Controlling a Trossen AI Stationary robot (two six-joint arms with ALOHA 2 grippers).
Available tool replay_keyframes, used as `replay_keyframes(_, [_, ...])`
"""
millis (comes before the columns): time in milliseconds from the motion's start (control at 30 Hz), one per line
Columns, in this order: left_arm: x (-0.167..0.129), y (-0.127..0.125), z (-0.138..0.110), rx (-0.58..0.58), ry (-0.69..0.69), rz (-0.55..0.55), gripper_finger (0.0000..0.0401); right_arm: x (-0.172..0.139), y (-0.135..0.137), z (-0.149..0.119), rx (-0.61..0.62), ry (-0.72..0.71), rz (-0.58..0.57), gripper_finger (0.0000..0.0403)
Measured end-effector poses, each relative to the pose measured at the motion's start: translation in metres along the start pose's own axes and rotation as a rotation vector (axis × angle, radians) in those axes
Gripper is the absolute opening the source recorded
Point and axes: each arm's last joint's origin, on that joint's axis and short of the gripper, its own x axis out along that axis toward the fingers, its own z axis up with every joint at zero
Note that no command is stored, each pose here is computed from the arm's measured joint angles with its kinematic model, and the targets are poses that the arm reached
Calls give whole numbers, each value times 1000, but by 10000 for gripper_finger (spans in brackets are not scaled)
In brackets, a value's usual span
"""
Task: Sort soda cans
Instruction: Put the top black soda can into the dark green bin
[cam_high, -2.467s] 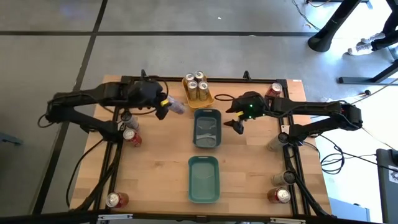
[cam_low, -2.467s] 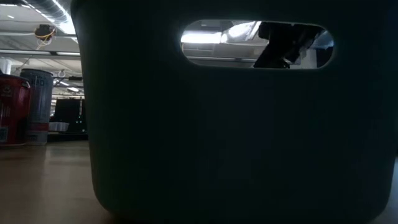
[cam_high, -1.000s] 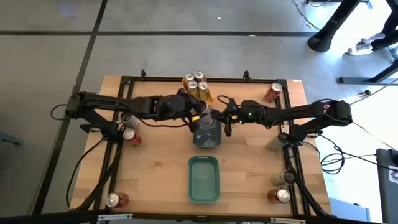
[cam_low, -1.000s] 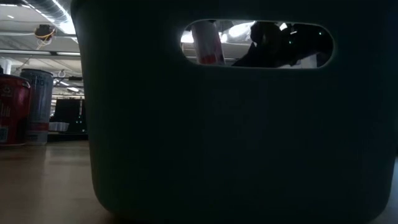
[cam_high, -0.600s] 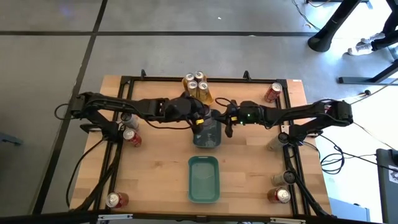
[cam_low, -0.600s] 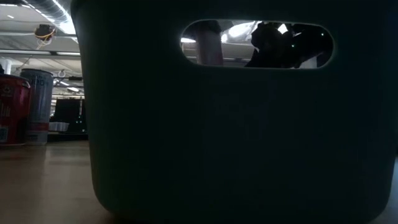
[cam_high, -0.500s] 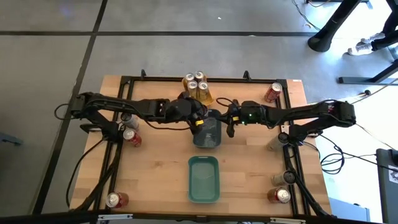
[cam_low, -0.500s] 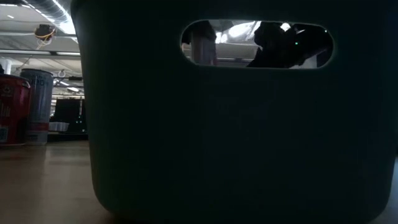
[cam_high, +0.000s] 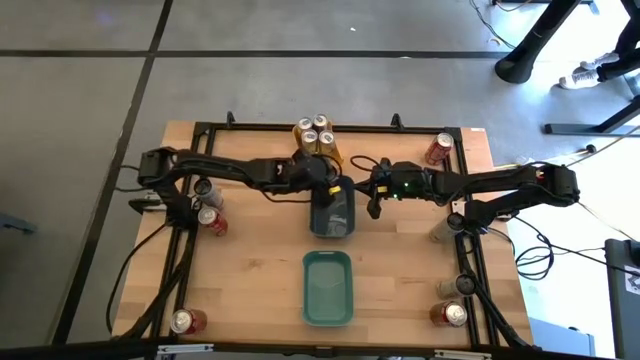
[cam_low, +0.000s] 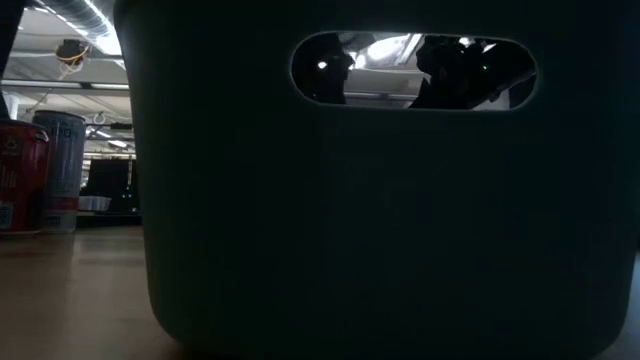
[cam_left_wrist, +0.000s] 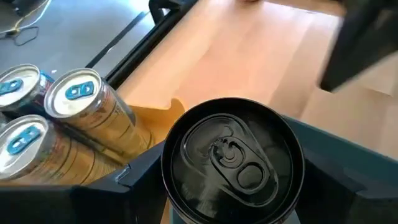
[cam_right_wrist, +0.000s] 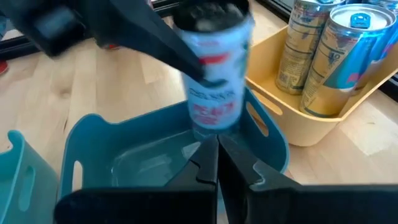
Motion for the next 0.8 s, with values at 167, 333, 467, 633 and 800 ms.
replay_keyframes(167, [20, 1, -9, -4, 39, 24, 257, 0, 0, -1, 0, 6, -1, 7])
replay_keyframes(333, [25, -1, -11, -4, 44, 29, 257, 0, 0, -2, 2, 17, -2, 7])
replay_keyframes(467, [24, -3, -12, 13, 47, 27, 275, 0, 1, -2, 5, 33, 56, 7])
replay_keyframes(633, [23, -3, -12, 36, 53, 27, 293, 0, 2, -3, 33, 39, 66, 8])
replay_keyframes(800, [22, -2, -13, 37, 57, 26, 294, 0, 1, -5, 36, 60, 69, 8])
